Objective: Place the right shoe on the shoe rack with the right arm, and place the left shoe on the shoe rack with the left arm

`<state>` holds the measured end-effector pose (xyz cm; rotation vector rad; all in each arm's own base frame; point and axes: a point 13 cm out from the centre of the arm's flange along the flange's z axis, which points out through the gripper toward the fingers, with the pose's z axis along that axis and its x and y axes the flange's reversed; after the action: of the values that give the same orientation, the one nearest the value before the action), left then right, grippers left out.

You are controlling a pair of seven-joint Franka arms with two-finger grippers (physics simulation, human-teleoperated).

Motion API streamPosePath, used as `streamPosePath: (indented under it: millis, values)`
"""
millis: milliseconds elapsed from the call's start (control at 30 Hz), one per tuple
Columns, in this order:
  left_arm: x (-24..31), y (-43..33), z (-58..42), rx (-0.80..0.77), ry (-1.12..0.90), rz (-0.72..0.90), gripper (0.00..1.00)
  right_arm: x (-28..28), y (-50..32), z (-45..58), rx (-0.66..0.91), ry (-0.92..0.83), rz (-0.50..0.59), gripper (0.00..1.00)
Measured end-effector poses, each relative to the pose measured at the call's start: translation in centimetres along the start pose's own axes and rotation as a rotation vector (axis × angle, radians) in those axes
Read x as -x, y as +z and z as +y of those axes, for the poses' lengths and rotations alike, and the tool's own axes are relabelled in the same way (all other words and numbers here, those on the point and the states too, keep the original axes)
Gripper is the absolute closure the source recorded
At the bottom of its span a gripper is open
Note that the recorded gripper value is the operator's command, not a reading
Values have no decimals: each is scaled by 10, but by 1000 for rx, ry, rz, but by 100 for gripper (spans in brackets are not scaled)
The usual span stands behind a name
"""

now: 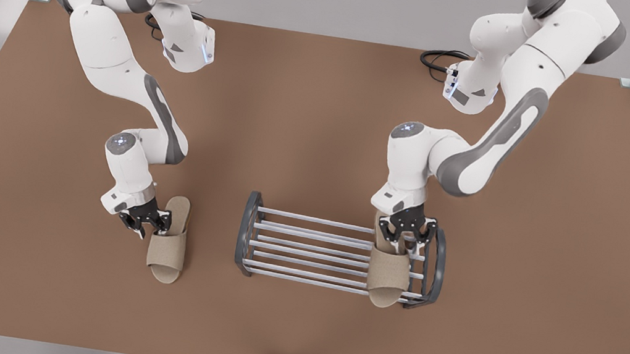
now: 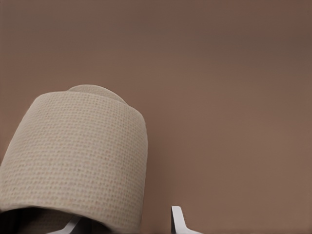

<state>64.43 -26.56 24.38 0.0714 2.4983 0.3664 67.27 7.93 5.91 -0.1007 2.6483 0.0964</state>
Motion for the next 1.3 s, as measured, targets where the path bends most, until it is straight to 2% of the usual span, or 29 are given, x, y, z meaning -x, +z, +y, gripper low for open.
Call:
streamPosePath:
  millis: [67, 133, 200, 233, 267, 367, 433, 500, 533, 667, 767, 800, 833, 933, 1033, 1167, 1300]
  values:
    - [-3, -15, -3, 3, -4, -18, 0, 0, 0, 0, 0, 6, 0, 38]
    - [7, -69, -29, -34, -46, -32, 0, 0, 0, 0, 0, 13, 0, 42]
    - [78, -145, -23, -95, -259, 0, 0, 1, 0, 1, 1, 23, -1, 43]
    - [100, -150, 12, -86, -363, 63, 0, 1, -1, 1, 2, 30, -2, 43]
    - [109, -135, 59, -57, -439, 143, 0, 1, -1, 2, 2, 36, -3, 44]
    - [121, -97, 170, -29, -551, 364, 0, 4, -2, 3, 3, 59, -7, 61]
    - [119, -79, 211, -21, -558, 497, 0, 6, -3, 0, 1, 79, -10, 71]
    - [100, -63, 258, 107, -608, 626, 0, 7, -3, -2, 0, 95, -12, 74]
    - [91, -71, 267, 112, -615, 680, 0, 8, -4, -3, -1, 103, -13, 74]
    - [77, -121, 232, -6, -490, 794, 0, 10, -6, -6, -3, 132, -18, 79]
    - [70, -165, 227, -82, -396, 804, 0, 16, -12, -14, -7, 159, -29, 79]
    - [39, -175, 228, -95, -363, 827, 0, 21, -16, -17, -9, 167, -36, 79]
    - [23, -177, 227, -115, -341, 827, 0, 28, -23, -20, -12, 176, -43, 79]
    - [21, -166, 222, -172, -289, 786, 0, 44, -47, -39, -29, 211, -63, 79]
    - [25, -158, 221, -210, -242, 758, 0, 54, -85, -42, -37, 231, -85, 79]
    - [30, -158, 219, -244, -178, 727, 0, 100, -174, -19, -36, 221, -127, 79]
    - [33, -157, 220, -266, -129, 710, 0, 125, -246, 21, -42, 187, -109, 79]
